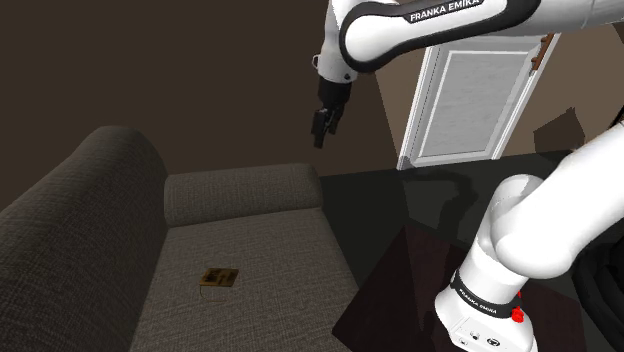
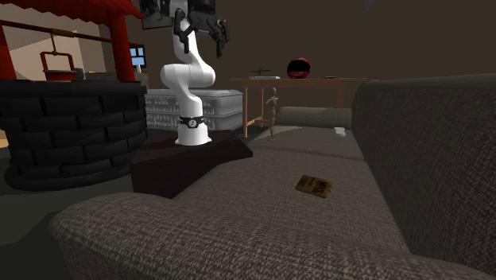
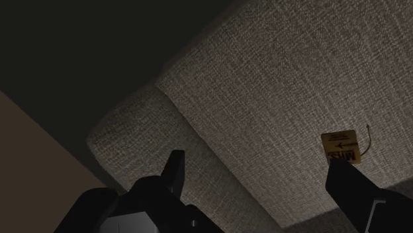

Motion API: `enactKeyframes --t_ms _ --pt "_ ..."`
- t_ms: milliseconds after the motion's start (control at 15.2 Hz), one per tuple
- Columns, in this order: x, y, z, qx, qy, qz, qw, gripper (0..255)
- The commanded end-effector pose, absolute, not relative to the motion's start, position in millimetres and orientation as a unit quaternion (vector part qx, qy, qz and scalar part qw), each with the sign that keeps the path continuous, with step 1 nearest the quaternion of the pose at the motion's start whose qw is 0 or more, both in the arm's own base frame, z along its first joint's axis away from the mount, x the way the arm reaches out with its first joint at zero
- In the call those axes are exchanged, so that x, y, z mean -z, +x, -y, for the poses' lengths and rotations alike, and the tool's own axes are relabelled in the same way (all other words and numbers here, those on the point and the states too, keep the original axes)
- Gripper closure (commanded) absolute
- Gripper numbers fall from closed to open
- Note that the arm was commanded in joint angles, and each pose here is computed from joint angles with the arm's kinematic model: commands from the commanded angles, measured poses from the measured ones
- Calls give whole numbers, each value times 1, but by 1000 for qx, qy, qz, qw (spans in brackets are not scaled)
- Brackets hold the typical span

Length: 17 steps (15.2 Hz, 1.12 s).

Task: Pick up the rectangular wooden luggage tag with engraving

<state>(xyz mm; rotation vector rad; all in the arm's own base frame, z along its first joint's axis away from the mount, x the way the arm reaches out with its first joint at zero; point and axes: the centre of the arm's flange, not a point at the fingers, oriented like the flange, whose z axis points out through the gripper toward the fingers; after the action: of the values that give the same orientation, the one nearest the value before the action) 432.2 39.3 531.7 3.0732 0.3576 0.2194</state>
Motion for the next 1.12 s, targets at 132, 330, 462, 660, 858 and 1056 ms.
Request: enactKeyframes --t_ms 132,330,462,660,858,1056 --pt "-497 468 -60 -65 985 -162 7 0" --pt "-471 492 -76 -60 979 -196 -3 0" --pt "-454 508 -88 -56 974 -219 -9 0" --pt "-428 530 -108 -51 966 -253 -18 0" --pt "-402 551 -129 -46 957 -286 -28 0" --pt "-376 569 -152 -40 946 -319 -37 0"
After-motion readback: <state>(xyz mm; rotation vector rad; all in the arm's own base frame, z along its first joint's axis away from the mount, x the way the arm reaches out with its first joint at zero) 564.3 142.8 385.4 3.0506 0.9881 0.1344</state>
